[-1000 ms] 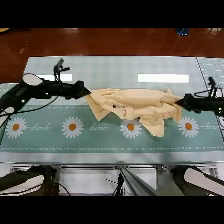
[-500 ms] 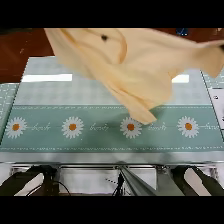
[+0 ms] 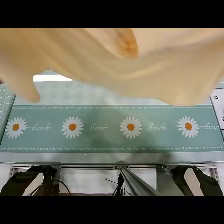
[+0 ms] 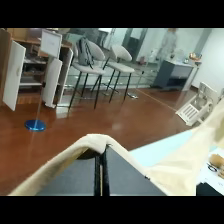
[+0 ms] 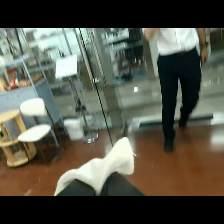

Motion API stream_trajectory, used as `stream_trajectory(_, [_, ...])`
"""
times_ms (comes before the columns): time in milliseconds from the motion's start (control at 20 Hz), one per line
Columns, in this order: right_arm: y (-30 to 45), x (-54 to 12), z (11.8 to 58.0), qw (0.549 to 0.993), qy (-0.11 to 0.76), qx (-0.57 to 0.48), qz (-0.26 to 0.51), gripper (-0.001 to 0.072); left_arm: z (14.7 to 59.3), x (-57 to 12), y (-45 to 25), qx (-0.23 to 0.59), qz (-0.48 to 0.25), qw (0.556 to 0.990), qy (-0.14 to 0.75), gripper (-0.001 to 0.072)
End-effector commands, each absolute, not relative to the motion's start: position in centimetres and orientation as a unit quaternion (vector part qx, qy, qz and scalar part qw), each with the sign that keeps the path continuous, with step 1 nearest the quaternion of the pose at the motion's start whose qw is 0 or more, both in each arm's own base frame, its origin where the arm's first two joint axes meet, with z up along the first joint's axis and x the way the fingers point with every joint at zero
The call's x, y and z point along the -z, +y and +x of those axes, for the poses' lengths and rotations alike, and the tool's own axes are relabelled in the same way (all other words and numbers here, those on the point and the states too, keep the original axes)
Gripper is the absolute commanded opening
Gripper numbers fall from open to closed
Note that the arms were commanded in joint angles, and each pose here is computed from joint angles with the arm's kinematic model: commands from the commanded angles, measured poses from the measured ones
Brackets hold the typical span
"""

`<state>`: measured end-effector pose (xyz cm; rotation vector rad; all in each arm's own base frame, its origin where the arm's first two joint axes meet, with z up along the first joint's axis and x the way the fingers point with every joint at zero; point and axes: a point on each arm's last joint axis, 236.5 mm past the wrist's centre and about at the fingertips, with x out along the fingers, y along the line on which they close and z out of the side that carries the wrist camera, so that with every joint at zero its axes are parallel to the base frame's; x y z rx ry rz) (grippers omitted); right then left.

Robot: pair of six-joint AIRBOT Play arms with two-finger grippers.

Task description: Fold the shirts.

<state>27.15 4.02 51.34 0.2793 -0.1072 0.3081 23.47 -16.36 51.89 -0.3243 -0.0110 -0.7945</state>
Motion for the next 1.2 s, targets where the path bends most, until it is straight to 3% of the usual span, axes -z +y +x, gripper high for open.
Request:
stream_trajectory(0, [4.9, -56.4, 24.4, 0.971, -0.120, -0.155, 0.133, 0.0017, 21.1, -49.6, -17.1, 0.393, -0.148, 0.906, 0.054, 0.0023])
stream_trajectory(250, [3.7, -52.6, 31.0, 0.970, -0.020, -0.185, 0.159, 0.0017, 23.3, -41.5, -16.6, 0.363, -0.144, 0.900, 0.194, 0.0023])
stream_trajectory(450, [5.3, -42.7, 39.9, 0.941, 0.139, -0.244, 0.189, 0.0017, 26.8, -31.3, -16.5, 0.340, -0.193, 0.864, 0.317, 0.0023])
stream_trajectory(600, [7.7, -33.7, 46.8, 0.930, 0.238, -0.234, 0.154, 0.0017, 28.2, -21.8, -16.2, 0.317, -0.221, 0.831, 0.400, 0.0023])
stream_trajectory(750, [10.2, -26.4, 52.7, 0.927, 0.281, -0.214, 0.123, 0.0017, 28.6, -14.8, -15.7, 0.291, -0.240, 0.815, 0.441, 0.0023])
stream_trajectory(850, [11.1, -23.1, 56.0, 0.925, 0.287, -0.204, 0.145, 0.0017, 28.8, -11.6, -15.3, 0.267, -0.259, 0.808, 0.457, 0.0023])
stream_trajectory(1100, [12.4, -12.6, 58.0, 0.879, 0.393, -0.193, 0.188, 0.0020, 27.3, -5.3, -15.2, 0.244, -0.278, 0.772, 0.517, 0.0023])
stream_trajectory(1150, [12.4, -11.5, 57.9, 0.873, 0.408, -0.193, 0.184, 0.0049, 27.1, -4.7, -15.2, 0.244, -0.277, 0.768, 0.523, 0.0023])
